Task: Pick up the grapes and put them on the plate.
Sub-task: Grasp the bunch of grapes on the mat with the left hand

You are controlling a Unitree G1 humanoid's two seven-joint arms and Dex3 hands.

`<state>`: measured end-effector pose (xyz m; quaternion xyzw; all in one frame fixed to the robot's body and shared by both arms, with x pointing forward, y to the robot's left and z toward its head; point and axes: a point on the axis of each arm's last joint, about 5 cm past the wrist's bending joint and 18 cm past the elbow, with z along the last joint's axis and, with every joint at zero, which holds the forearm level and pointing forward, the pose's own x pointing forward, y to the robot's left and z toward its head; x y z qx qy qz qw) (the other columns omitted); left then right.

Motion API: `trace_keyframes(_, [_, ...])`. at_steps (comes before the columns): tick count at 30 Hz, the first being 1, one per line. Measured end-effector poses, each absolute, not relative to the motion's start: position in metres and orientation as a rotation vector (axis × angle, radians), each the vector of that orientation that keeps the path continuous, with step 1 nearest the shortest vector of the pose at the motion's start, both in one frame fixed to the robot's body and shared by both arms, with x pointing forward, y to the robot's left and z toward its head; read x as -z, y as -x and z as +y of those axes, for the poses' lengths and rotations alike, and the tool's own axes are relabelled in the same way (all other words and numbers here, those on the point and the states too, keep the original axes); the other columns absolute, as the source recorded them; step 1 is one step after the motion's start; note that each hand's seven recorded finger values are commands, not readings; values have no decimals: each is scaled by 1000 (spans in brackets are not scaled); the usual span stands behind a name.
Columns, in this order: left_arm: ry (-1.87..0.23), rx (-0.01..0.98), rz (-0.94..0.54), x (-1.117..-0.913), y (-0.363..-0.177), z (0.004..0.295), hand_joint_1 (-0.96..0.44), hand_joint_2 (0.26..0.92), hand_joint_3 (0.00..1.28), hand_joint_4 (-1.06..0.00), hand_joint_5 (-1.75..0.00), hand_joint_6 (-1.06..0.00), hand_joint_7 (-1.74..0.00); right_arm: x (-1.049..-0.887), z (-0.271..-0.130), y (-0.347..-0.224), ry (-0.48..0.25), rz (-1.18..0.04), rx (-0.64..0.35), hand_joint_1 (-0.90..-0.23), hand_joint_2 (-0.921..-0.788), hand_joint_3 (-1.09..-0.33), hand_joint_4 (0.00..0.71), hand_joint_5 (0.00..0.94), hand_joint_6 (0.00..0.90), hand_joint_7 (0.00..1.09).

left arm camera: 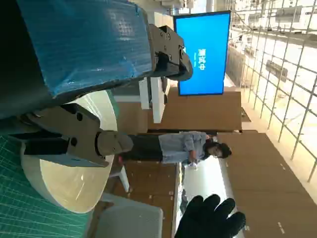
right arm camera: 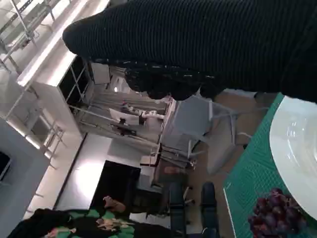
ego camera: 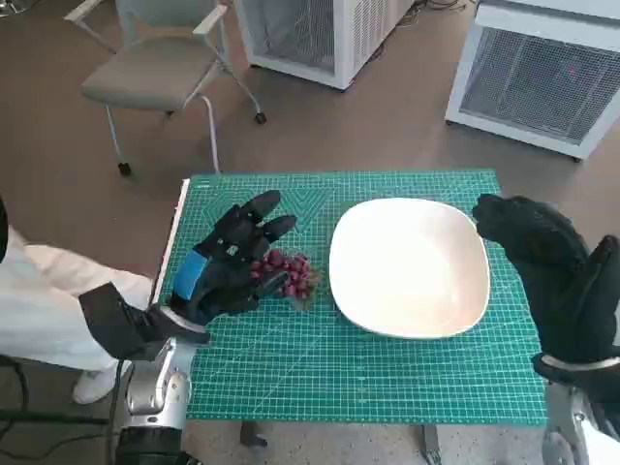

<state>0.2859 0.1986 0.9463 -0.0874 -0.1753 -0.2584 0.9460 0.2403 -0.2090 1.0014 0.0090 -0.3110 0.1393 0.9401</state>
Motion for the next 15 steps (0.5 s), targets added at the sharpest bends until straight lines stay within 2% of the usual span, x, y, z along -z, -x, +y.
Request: trace_keyframes(15, [155, 524, -369, -948, -286, 202, -185, 913, 1, -65, -611, -212, -300, -1001, -209, -240, -21, -635, -284, -554, -921, -563, 471, 33, 83, 706])
